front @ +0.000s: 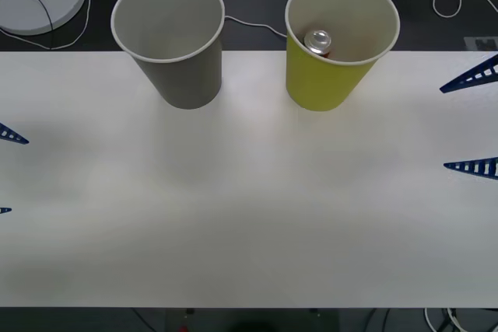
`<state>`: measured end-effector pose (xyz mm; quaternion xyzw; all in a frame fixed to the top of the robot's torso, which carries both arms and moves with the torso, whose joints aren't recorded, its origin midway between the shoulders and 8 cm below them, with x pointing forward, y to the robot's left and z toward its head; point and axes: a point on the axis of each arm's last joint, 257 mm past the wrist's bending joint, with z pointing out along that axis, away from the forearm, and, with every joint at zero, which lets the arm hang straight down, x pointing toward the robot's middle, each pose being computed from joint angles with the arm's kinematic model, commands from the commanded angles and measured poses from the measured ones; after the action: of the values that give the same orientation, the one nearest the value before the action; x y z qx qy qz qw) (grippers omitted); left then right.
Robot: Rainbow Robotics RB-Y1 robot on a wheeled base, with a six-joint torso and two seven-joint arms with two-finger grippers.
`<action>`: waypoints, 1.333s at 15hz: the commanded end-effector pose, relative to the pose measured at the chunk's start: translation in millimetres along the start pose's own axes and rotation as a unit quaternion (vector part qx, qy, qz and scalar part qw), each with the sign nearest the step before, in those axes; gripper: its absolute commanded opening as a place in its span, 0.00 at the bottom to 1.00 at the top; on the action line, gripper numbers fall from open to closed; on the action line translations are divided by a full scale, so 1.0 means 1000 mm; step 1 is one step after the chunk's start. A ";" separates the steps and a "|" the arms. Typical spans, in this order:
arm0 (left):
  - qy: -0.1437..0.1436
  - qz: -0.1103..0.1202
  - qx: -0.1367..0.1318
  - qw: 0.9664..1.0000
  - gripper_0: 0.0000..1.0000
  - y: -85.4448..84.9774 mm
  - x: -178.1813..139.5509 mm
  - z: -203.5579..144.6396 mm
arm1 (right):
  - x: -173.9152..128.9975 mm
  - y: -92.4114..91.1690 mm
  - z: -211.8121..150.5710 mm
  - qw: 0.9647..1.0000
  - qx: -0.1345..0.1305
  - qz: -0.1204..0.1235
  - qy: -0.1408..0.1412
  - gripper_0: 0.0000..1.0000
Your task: Put the can into the green bin and the plastic bottle into the gray bin
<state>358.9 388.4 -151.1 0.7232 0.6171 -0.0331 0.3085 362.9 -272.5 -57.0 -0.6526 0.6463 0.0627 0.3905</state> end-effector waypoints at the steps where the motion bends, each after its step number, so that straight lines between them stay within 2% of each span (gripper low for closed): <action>1: 0.000 0.000 0.000 1.000 1.00 0.000 0.000 0.000 | 0.017 0.012 -0.004 1.000 -0.003 -0.017 0.004 1.00; 2: 0.000 0.000 0.000 1.000 1.00 0.000 0.000 0.000 | 0.024 0.018 -0.003 1.000 -0.004 -0.019 0.006 1.00; 4: 0.000 0.000 0.000 1.000 1.00 0.000 0.000 0.000 | 0.035 0.027 -0.003 1.000 -0.002 -0.008 0.007 1.00; 7: 0.000 0.000 0.000 1.000 1.00 0.000 0.000 0.000 | 0.048 0.037 -0.002 1.000 0.017 -0.011 0.022 1.00; 10: 0.000 0.000 0.000 1.000 1.00 0.000 0.000 0.000 | 0.055 0.046 0.004 1.000 0.026 -0.002 0.014 1.00; 15: 0.000 0.000 0.000 1.000 1.00 0.000 0.000 0.000 | 0.058 0.048 0.006 0.999 0.025 -0.016 0.018 1.00; 20: 0.000 0.000 0.000 1.000 1.00 0.000 0.000 0.000 | 0.054 0.051 0.015 0.999 0.021 -0.033 0.007 1.00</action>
<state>358.9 388.4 -151.1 0.7232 0.6171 -0.0331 0.3085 332.0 -302.1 -120.2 -0.6638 0.6319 0.0304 0.3990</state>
